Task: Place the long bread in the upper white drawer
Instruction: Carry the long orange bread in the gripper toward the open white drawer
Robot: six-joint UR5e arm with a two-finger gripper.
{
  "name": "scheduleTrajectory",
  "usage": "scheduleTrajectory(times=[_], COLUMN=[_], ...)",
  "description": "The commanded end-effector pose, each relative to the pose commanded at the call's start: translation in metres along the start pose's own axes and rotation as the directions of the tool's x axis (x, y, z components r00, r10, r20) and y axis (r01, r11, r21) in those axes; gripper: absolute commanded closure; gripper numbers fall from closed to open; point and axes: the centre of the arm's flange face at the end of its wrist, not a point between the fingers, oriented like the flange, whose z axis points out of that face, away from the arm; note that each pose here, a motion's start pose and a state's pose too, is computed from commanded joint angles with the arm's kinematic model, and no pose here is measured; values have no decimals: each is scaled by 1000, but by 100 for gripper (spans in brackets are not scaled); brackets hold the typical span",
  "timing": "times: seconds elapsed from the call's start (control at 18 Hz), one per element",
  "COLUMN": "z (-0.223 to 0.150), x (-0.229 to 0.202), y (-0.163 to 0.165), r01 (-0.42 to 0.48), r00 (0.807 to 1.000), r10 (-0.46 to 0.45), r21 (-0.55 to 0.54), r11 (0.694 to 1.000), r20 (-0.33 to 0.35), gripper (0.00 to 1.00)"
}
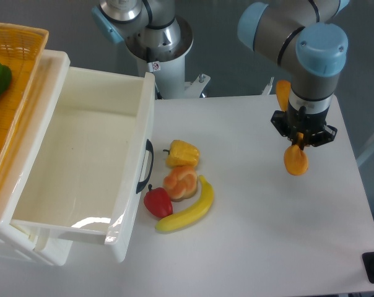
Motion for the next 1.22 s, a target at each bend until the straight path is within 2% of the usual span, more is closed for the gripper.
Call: scheduleTrajectory(times=[0.22, 0.39, 0.56, 0.72, 0.94, 1.22], z=[2, -13, -29, -48, -58, -103], x=[2, 6, 4, 12, 29, 80], y=[1, 2, 6, 0, -21, -54], r01=[0, 8, 34, 104, 195, 256], r00=[1000, 1000, 998, 994, 979, 965], r10=[0, -8, -32, -100, -184, -237], r21=[-8, 16, 43, 91, 140, 186], r11=[1000, 1000, 999, 990, 971, 949], r20=[-20, -26, -45, -53, -87, -115], gripper=[97, 97, 97, 97, 97, 97])
